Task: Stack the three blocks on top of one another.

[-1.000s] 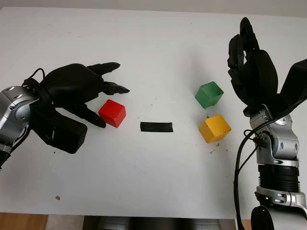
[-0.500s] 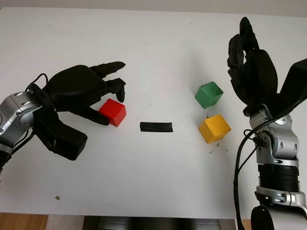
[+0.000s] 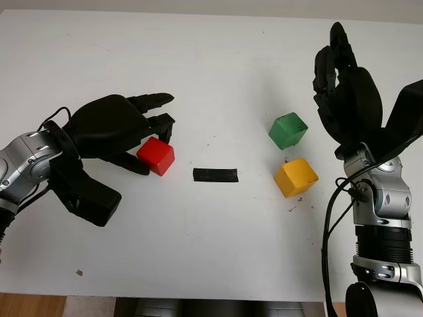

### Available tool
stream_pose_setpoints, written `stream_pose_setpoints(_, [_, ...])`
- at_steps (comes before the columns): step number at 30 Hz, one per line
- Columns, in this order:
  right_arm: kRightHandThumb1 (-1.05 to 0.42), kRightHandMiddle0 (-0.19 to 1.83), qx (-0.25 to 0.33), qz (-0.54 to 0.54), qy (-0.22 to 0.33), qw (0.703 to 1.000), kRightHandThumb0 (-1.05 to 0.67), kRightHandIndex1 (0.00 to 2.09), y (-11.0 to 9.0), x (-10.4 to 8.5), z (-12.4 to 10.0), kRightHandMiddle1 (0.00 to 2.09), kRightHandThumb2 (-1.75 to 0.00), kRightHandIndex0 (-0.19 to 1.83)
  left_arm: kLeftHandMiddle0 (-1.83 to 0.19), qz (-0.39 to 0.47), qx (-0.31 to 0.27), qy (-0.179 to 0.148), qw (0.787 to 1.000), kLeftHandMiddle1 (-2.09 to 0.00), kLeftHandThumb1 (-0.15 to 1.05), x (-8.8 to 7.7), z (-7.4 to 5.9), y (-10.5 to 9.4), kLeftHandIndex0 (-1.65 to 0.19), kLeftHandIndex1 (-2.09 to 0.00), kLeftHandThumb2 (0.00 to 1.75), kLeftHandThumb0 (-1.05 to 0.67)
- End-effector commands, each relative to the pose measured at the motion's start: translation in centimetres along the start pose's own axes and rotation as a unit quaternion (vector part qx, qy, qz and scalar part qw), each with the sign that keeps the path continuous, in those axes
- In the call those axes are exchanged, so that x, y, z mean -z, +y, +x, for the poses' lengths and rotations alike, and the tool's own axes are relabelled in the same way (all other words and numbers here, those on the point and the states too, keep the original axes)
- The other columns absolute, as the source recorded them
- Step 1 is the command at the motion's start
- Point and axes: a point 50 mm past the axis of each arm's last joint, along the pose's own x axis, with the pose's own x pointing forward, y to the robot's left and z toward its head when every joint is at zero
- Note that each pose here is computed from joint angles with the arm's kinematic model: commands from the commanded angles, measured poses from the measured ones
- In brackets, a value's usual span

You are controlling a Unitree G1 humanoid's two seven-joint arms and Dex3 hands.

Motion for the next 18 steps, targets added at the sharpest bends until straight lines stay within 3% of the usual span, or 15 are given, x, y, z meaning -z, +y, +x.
stream_pose_setpoints(1, [-1.05, -0.19, 0.0, 0.001, -0.01, 1.0, -0.74, 0.0, -0.1, -0.4, 0.1, 0.0, -0.58, -0.19, -0.15, -0.03, -0.001, -0.006, 1.0, -0.08, 1.05, -0.2, -0.1, -0.5, -0.18, -1.59, 0.08, -0.45])
stream_pose_setpoints(4, [-1.05, -0.19, 0.001, 0.0, -0.008, 1.0, -0.73, 0.0, 0.0, -0.4, 0.0, 0.0, -0.58, -0.19, -0.16, -0.131, -0.03, -0.011, 0.991, -0.08, 1.05, -0.1, 0.0, -0.3, -0.16, -1.58, 0.12, -0.43])
stream_pose_setpoints(9, [-1.05, -0.19, -0.002, -0.003, -0.007, 1.0, -0.72, 0.0, 0.1, -0.3, -0.1, 0.0, -0.6, -0.19, -0.22, -0.298, -0.08, -0.03, 0.951, -0.09, 1.05, 0.0, -0.2, 0.5, -0.17, -1.52, 0.12, -0.43])
stream_pose_setpoints(12, [-1.05, -0.19, -0.002, -0.004, -0.005, 1.0, -0.72, 0.0, 0.2, -0.3, -0.2, 0.0, -0.6, -0.19, -0.22, -0.34, -0.106, -0.033, 0.934, -0.08, 1.05, -0.1, -0.1, 1.0, -0.14, -1.57, 0.14, -0.44])
stream_pose_setpoints(18, [-1.05, -0.19, -0.004, -0.007, -0.003, 1.0, -0.72, 0.0, 0.3, -0.1, -0.3, 0.0, -0.6, -0.19, -0.2, -0.363, -0.098, -0.025, 0.926, -0.07, 1.05, -0.5, 0.0, 2.1, -0.12, -1.61, 0.16, -0.43])
